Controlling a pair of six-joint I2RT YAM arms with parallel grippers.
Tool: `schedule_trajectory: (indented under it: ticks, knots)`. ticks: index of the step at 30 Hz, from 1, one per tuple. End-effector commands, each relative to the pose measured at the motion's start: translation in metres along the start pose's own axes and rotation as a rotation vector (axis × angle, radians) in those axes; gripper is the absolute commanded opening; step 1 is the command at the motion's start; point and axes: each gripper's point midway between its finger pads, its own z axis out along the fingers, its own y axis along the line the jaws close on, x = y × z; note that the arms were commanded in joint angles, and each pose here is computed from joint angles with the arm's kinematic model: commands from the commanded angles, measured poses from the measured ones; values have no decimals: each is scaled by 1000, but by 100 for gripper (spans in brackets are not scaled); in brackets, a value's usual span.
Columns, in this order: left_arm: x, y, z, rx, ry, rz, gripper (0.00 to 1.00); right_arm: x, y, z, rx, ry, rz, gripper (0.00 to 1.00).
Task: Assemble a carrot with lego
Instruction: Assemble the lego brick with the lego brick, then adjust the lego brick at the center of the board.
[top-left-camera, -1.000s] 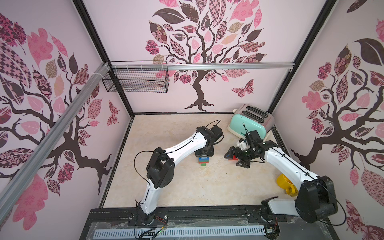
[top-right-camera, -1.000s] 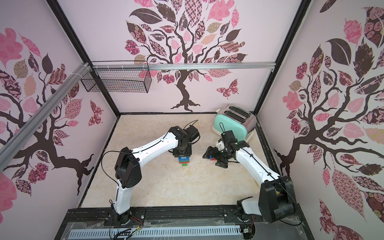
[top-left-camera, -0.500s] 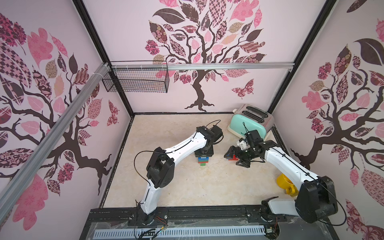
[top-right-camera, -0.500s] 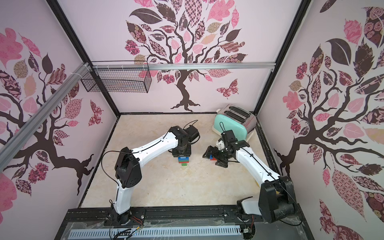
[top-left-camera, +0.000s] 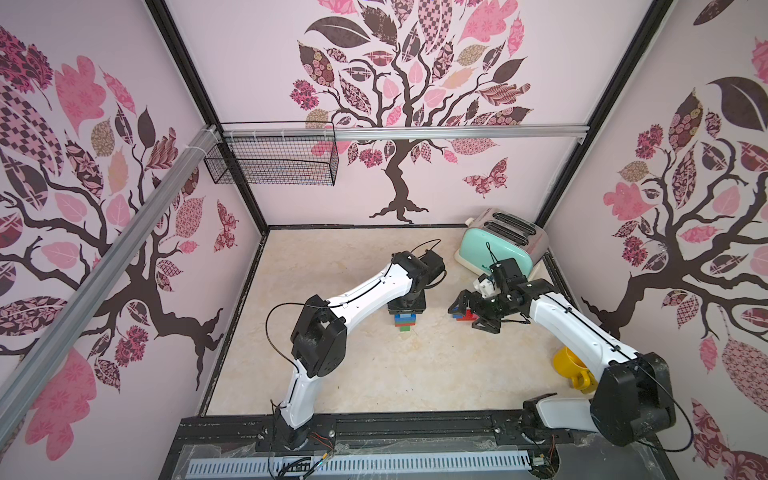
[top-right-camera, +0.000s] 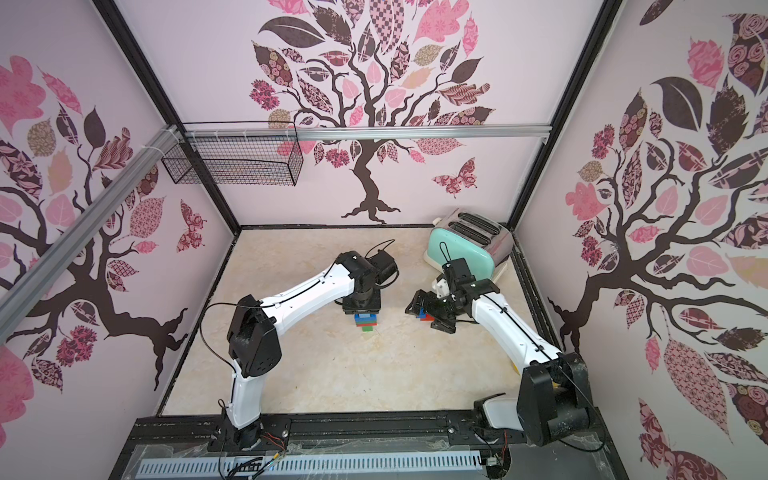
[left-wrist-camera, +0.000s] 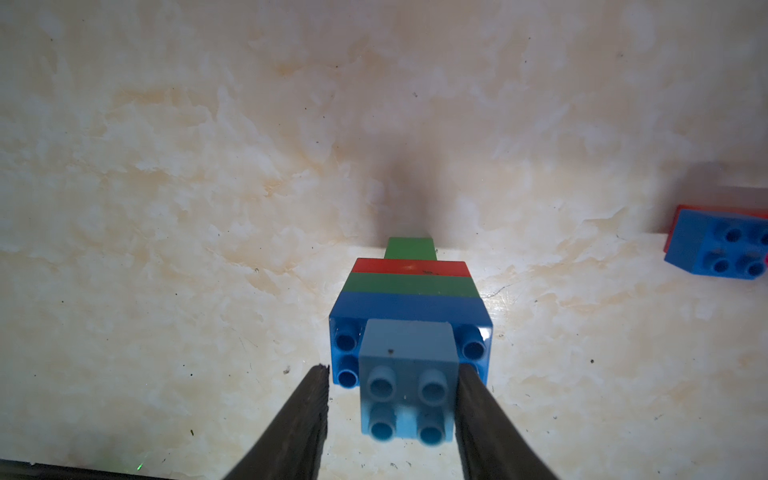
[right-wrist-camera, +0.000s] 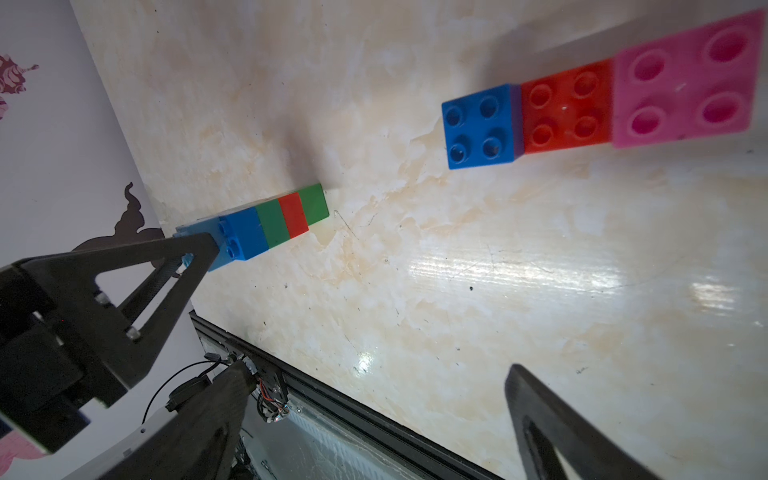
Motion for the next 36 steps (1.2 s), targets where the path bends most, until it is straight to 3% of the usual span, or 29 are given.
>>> schedule_trajectory:
  ticks: [1, 9, 15, 21, 25, 36]
  knots:
    - [-9, 1, -28, 37, -64, -17, 51, -9, 6, -8, 3, -26, -21, 99]
    - [-13, -2, -46, 72, -101, -14, 52, -20, -1, -12, 56, -62, -53, 100]
    - [-20, 5, -69, 100, -162, -23, 55, -58, -11, -24, 119, -160, -102, 100]
    - [-26, 22, -84, 138, -214, -61, 68, -101, -11, -17, 158, -212, -179, 99]
    - [-28, 47, -86, 149, -235, -115, 77, -119, -9, -3, 155, -199, -210, 100]
    - [-17, 90, -73, 108, -222, -188, 83, -128, -24, 42, 133, -111, -174, 100]
